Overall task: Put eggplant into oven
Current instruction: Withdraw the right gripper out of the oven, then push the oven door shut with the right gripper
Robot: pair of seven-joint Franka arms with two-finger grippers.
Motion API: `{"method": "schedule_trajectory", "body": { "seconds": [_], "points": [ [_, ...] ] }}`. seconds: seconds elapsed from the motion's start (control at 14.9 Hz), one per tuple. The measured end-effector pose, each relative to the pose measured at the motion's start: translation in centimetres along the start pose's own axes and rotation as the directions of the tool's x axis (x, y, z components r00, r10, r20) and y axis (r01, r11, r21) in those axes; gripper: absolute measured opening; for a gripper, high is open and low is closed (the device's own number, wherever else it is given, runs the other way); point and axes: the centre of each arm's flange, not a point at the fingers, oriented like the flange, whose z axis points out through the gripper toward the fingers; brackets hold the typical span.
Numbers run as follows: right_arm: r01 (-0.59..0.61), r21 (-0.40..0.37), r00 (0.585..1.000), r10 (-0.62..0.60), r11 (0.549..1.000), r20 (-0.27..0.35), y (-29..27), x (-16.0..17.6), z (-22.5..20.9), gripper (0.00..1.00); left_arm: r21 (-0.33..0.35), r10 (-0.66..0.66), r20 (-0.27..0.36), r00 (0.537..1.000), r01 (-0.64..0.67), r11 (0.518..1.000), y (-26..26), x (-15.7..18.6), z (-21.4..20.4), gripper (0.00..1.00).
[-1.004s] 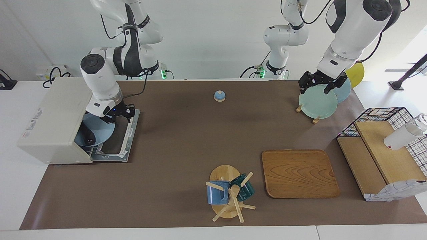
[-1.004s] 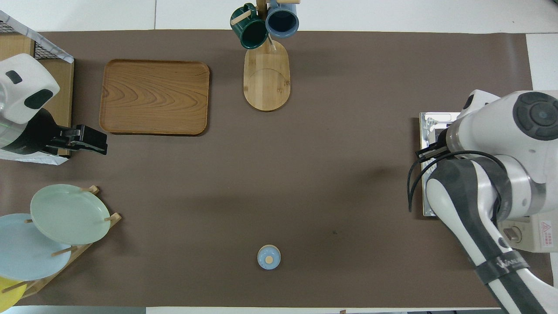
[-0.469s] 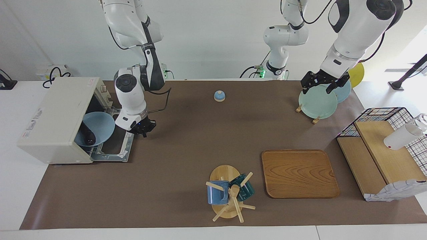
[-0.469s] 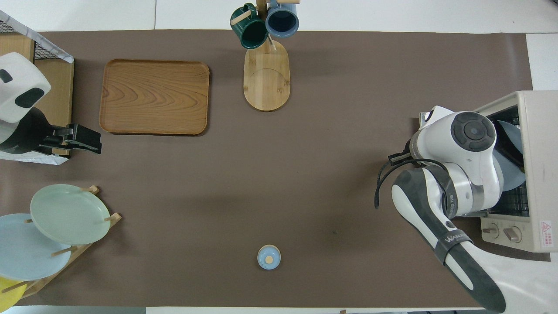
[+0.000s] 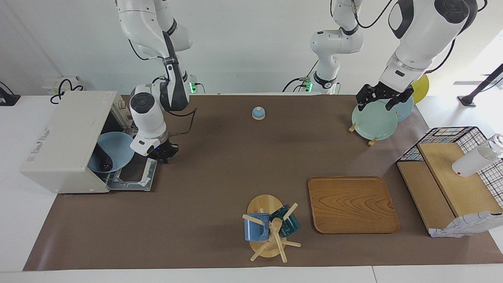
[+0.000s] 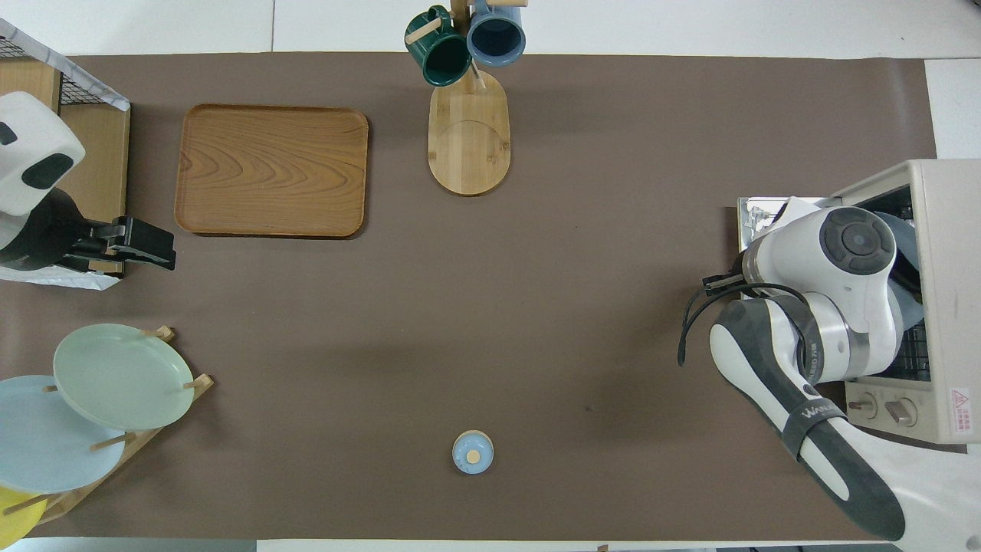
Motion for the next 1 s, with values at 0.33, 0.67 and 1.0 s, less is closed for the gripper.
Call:
{"method": "schedule_trajectory", "body": {
  "seconds": [0.33,0.67,1.0],
  "points": [
    [0.038,-0.003,0.999,-0.038,0.999,0.002,0.3,-0.2,0.1,0.01,0.000,-0.005,0.000,1.000,0.005,1.000,-0.3,0.0,0.0,1.00],
    [0.150,-0.053,0.985,-0.145,0.987,0.094,-0.1,1.3,-3.3,0.01,-0.001,-0.009,0.000,1.000,0.009,1.000,-0.5,0.0,0.0,1.00],
    [0.168,-0.064,0.981,-0.161,0.984,0.107,6.6,1.9,-13.2,0.01,-0.001,-0.009,0.000,1.000,0.009,1.000,-0.5,0.0,0.0,1.00]
  ]
}}
